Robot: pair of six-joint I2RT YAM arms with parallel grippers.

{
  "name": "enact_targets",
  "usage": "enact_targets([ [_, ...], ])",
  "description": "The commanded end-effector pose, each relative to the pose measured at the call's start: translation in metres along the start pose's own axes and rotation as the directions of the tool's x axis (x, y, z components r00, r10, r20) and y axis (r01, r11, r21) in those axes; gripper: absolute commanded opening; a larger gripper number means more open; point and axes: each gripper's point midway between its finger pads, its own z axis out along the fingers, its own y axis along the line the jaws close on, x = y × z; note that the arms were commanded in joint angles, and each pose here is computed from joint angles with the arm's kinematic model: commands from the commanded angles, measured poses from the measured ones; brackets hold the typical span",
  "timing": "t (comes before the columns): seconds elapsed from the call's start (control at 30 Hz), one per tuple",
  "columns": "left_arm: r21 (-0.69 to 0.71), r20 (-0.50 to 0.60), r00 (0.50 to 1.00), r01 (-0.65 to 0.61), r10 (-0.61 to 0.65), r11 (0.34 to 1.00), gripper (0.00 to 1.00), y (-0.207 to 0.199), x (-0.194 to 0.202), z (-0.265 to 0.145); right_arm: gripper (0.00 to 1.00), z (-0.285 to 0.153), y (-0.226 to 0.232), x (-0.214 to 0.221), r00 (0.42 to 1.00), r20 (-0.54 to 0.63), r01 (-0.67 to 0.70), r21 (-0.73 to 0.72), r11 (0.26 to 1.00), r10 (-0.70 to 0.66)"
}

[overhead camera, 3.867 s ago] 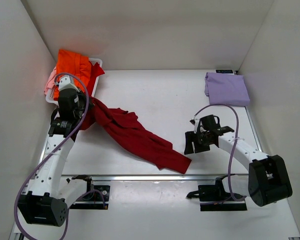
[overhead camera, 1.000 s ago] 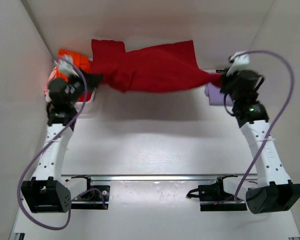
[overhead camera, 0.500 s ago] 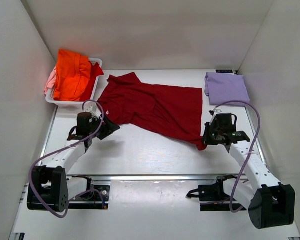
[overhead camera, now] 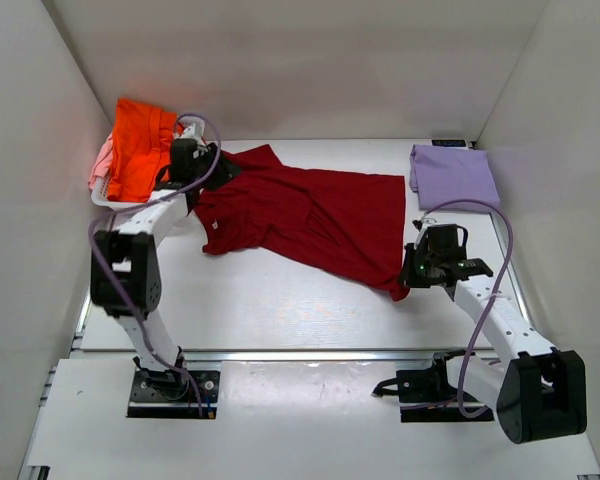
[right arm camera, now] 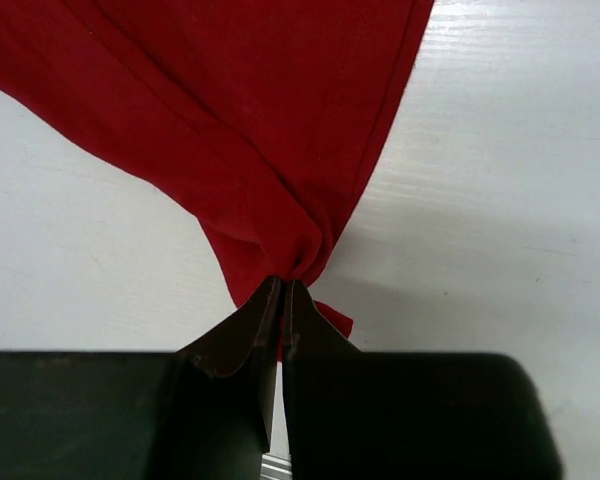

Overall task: Fold and stack the t-shirts
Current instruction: Flatten out the tshirt

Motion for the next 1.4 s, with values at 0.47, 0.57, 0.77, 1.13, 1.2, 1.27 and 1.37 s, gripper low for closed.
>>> enact_targets([
  [0.47, -0.084, -0.082, 0.975, -0.215, 0.209, 0.973, 0.6, 0.031, 0.034, 0.112, 0.0, 0.018, -0.002, -0.018, 1.0, 0.016, 0.02, -0.027, 0.999, -0.02],
  [0.57, -0.084, -0.094, 0.973, -0.218, 0.21, 0.972, 0.58, 0.032, 0.039, 0.116, 0.0, 0.019, -0.003, -0.017, 1.0, 0.011, 0.021, -0.031, 0.999, -0.021],
  [0.77, -0.075, -0.103, 0.974, -0.209, 0.201, 0.975, 0.09, 0.032, 0.043, 0.115, 0.0, 0.018, -0.004, -0.02, 1.0, 0.024, 0.016, -0.03, 0.999, -0.015],
  [1.13, 0.065, 0.008, 0.976, -0.22, 0.22, 0.973, 0.0, -0.027, 0.003, 0.02, 0.0, -0.001, -0.016, -0.046, 0.995, 0.097, 0.025, 0.024, 0.999, -0.027],
  [1.2, 0.116, 0.052, 0.974, -0.226, 0.222, 0.967, 0.0, -0.042, -0.001, -0.019, 0.0, -0.015, -0.019, -0.065, 0.986, 0.158, 0.038, 0.055, 0.998, -0.046],
  [1.27, 0.156, 0.132, 0.97, -0.223, 0.203, 0.962, 0.0, -0.056, -0.017, -0.059, 0.0, -0.034, -0.02, -0.087, 0.967, 0.246, 0.045, 0.079, 0.996, -0.063],
  [1.37, 0.195, 0.228, 0.954, -0.239, 0.193, 0.951, 0.0, -0.073, -0.03, -0.124, 0.0, -0.061, -0.023, -0.112, 0.936, 0.339, 0.059, 0.118, 0.991, -0.096],
])
